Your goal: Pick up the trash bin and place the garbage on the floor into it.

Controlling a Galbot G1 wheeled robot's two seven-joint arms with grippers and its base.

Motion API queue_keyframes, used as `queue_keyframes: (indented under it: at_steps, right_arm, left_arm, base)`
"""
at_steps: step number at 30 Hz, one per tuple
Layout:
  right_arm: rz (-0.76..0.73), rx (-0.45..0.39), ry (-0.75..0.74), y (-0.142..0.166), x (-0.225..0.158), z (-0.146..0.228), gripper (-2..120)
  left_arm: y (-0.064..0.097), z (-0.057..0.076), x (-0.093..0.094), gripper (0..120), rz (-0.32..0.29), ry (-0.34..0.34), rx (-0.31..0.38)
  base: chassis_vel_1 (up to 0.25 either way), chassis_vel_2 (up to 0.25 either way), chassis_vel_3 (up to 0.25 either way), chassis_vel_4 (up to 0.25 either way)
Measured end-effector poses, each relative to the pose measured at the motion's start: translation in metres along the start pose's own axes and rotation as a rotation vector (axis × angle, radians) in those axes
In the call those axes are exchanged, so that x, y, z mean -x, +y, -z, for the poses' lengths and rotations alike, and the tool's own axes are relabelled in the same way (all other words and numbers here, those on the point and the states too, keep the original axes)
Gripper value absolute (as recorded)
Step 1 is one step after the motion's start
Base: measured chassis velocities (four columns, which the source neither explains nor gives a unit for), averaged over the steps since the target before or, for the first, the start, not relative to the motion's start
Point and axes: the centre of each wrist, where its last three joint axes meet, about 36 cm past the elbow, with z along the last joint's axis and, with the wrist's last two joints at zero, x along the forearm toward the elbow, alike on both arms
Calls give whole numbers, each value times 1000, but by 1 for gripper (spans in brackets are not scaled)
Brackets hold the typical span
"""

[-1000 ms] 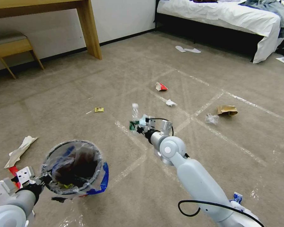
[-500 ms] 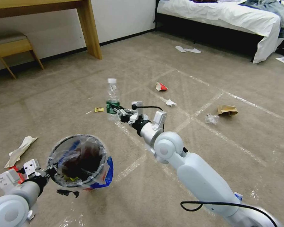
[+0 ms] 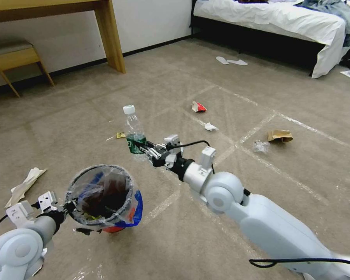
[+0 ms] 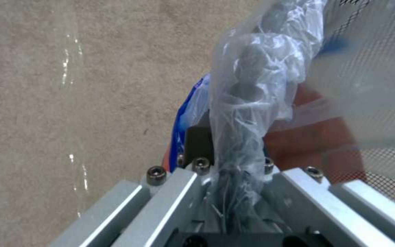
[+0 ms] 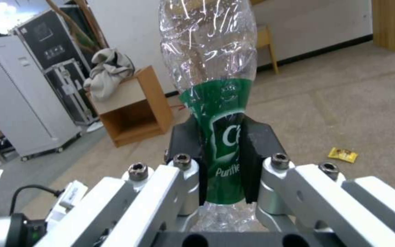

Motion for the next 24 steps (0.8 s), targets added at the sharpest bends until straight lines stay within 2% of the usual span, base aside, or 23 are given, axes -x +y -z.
queue_keyframes:
  at_steps: [12, 24]
  right_arm:
    - [-17, 11, -15, 5, 2, 1, 13]
    - [42, 52, -36, 23, 28, -8, 13]
  left_arm:
    - [-5, 5, -3, 1, -12, -4, 3]
    - [-8, 11, -10, 1, -15, -12, 7]
  base:
    - [0, 0, 0, 0]
    - [0, 0, 0, 0]
